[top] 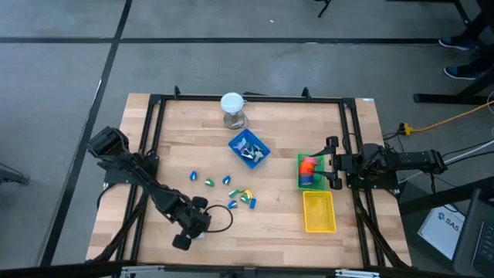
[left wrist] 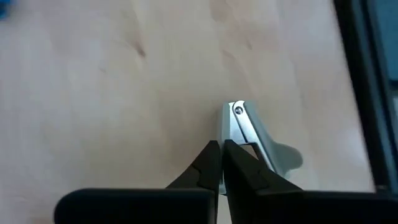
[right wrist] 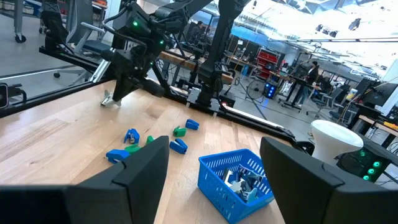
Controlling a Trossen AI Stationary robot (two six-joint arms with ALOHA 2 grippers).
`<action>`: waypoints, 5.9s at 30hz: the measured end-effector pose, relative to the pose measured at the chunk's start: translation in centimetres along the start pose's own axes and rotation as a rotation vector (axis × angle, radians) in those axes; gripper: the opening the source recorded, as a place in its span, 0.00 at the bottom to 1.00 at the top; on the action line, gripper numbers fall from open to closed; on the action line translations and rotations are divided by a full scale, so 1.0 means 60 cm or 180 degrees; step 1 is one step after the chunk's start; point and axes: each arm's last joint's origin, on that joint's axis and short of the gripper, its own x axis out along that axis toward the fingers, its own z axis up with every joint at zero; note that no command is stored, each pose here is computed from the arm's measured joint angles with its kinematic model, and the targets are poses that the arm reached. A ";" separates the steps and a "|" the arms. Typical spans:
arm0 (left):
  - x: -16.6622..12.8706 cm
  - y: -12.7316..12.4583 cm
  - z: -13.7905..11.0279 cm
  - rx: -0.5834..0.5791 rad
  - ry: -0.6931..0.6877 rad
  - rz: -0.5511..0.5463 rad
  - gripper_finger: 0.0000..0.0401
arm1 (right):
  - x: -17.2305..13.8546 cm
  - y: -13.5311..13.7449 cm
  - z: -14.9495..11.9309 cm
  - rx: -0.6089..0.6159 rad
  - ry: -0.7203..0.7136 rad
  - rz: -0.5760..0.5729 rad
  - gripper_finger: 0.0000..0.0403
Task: Pick and place Stapler, Stapler remover, tape
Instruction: Put the light gray stapler remover into the blue bin
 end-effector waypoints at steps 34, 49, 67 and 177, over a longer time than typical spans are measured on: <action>-0.010 0.163 0.062 -0.0946 -0.0552 0.0707 0.09 | 0.000 0.000 0.000 0.0000 0.0000 0.0000 0.64; -0.042 0.137 0.066 -0.0779 -0.0770 0.0496 0.19 | 0.000 0.000 0.000 0.0000 0.0000 0.0001 0.64; -0.041 0.138 0.055 -0.1535 -0.0721 0.0731 0.19 | 0.000 0.000 0.000 0.0000 0.0001 0.0000 0.64; -0.133 0.413 0.090 -0.1679 -0.2555 0.1032 0.01 | 0.000 0.000 0.000 0.0000 0.0001 0.0000 0.64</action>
